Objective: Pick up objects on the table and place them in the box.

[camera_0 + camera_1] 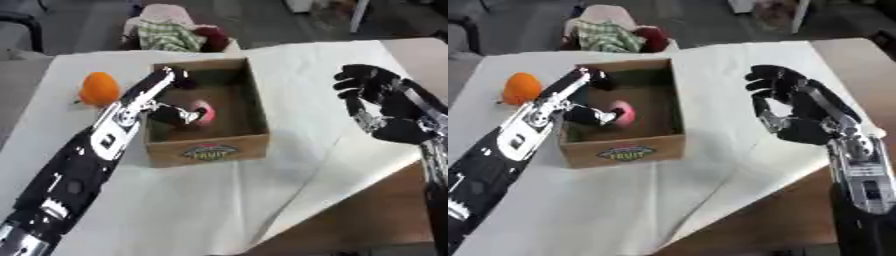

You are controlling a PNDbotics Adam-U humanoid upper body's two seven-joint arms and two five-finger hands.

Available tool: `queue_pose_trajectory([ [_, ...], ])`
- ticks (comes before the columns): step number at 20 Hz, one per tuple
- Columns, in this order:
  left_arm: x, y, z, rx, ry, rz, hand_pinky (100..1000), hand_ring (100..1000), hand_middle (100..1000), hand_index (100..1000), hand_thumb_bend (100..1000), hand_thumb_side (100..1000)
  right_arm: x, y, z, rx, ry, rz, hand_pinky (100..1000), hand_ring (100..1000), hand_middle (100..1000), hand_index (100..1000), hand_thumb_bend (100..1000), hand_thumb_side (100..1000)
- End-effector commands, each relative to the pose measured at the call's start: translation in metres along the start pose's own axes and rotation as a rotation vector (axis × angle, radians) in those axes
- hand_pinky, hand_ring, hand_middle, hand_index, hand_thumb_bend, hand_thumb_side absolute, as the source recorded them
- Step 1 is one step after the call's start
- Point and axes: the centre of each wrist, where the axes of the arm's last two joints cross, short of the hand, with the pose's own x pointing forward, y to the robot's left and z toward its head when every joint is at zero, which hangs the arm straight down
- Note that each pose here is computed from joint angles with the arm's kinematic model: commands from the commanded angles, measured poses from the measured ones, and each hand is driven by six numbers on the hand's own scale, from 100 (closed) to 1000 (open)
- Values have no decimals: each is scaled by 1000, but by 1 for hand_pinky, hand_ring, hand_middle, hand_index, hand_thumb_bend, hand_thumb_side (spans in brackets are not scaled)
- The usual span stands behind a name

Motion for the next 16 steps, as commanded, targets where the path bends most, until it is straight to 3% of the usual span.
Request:
queue_pose_trajectory([
  [1,8,19,1,71,-50,11,833,735,672,762,750,351,5,-5,-2,-2,-8,22,787,817,800,904,100,222],
  [4,10,39,12,180,-92,39,831,727,660,759,678,265,4,-4,0,-6,-4,19,787,816,800,904,100,222],
  [7,9,60,29,278,-93,48,824,718,647,753,558,100,4,-6,2,-12,4,20,787,816,799,904,100,220],
  [11,1,87,59,411,-39,66,821,713,642,749,508,100,2,-6,4,-19,11,23,787,816,799,904,100,222],
  [16,-28,98,91,501,127,132,821,713,642,749,491,100,2,-8,5,-21,18,28,787,816,799,904,100,225],
])
